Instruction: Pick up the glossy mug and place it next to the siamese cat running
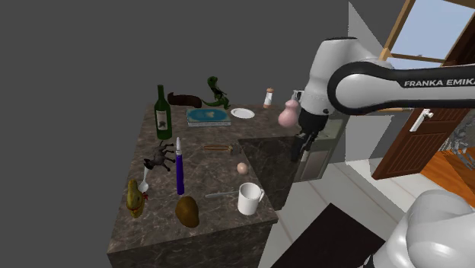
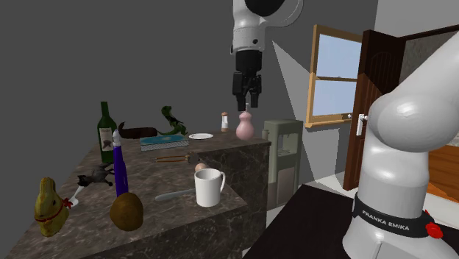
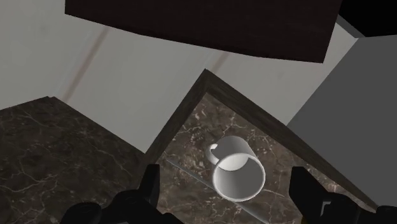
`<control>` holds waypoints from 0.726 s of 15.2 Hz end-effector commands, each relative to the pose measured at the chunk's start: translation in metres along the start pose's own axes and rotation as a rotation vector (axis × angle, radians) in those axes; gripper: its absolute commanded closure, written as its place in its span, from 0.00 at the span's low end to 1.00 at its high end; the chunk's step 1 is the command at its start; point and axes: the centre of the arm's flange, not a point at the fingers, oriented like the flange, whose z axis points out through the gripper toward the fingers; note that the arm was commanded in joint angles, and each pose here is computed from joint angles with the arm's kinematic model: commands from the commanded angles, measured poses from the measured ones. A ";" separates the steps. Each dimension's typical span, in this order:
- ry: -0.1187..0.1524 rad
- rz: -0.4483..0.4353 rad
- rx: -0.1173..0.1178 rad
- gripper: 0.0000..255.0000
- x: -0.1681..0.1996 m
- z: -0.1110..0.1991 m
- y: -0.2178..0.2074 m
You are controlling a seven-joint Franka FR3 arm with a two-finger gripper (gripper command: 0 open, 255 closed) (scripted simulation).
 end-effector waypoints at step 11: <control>0.029 -0.002 -0.010 0.00 0.066 0.128 -0.063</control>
